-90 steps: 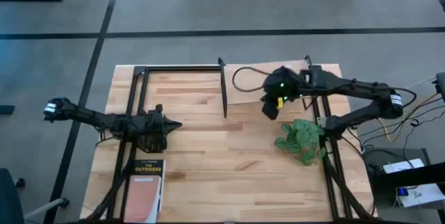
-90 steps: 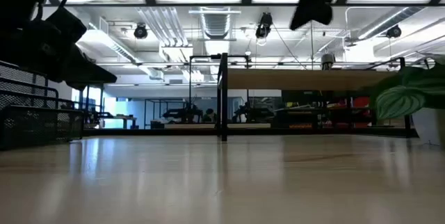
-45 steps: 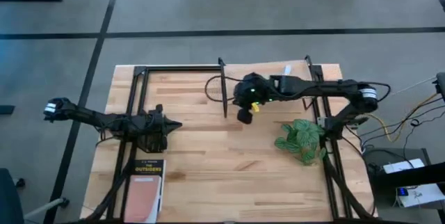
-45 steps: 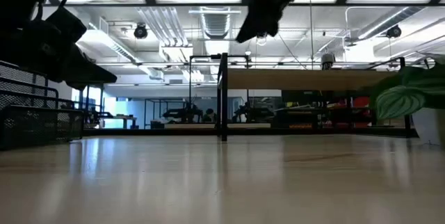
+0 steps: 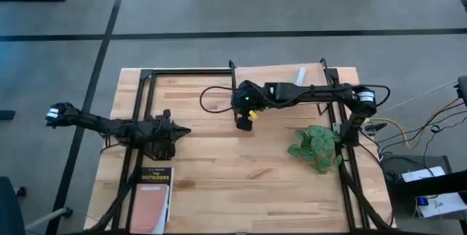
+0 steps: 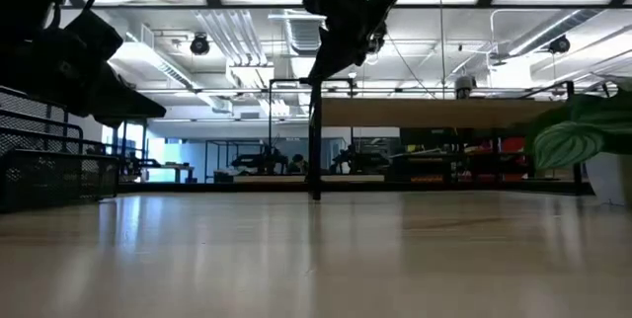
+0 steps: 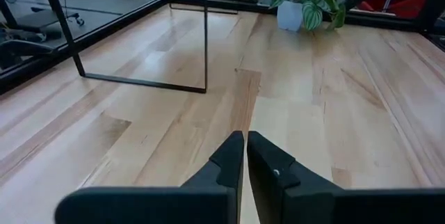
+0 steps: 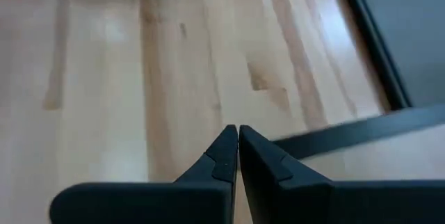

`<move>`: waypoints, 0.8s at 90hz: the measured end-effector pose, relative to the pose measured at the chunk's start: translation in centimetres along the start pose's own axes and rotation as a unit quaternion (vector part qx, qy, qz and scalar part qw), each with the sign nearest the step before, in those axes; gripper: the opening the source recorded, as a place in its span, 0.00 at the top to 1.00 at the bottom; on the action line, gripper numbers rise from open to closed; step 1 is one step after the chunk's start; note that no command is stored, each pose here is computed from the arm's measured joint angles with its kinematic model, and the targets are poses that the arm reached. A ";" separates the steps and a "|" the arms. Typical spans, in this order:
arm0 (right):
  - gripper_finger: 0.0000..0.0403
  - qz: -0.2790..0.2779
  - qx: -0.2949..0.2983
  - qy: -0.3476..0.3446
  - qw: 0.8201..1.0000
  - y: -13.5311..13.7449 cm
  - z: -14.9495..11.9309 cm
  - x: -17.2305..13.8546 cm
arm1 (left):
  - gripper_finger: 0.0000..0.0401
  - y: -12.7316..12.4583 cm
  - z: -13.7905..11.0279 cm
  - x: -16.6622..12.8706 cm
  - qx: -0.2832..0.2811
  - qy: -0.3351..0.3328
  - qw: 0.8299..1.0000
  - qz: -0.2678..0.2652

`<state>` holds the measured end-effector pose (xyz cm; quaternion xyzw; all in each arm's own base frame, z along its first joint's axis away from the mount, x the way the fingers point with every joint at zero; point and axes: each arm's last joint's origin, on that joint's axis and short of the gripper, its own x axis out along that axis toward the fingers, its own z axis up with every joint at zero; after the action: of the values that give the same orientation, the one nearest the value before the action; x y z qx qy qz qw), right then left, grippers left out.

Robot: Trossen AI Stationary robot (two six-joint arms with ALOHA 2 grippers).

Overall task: Stock shelves
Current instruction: Adjust the shelf

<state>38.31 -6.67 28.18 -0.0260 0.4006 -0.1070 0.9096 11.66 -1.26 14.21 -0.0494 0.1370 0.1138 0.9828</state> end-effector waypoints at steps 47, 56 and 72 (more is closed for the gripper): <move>1.00 -0.085 0.019 0.013 0.996 -0.6 -0.2 -0.3 | 0.99 0.0 0.0 0.0 0.000 0.000 1.000 0.000; 1.00 -0.081 0.028 0.009 0.996 -0.5 -0.1 -0.7 | 0.99 0.0 0.0 0.0 0.000 0.000 1.000 0.000; 1.00 -0.066 0.017 0.025 0.997 1.1 -0.4 -1.4 | 0.99 0.0 0.0 0.0 0.000 0.000 1.000 0.000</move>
<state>37.32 -5.30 28.76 -0.0343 0.4192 -0.1741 0.8904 11.66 -1.26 14.21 -0.0493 0.1371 0.1137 0.9828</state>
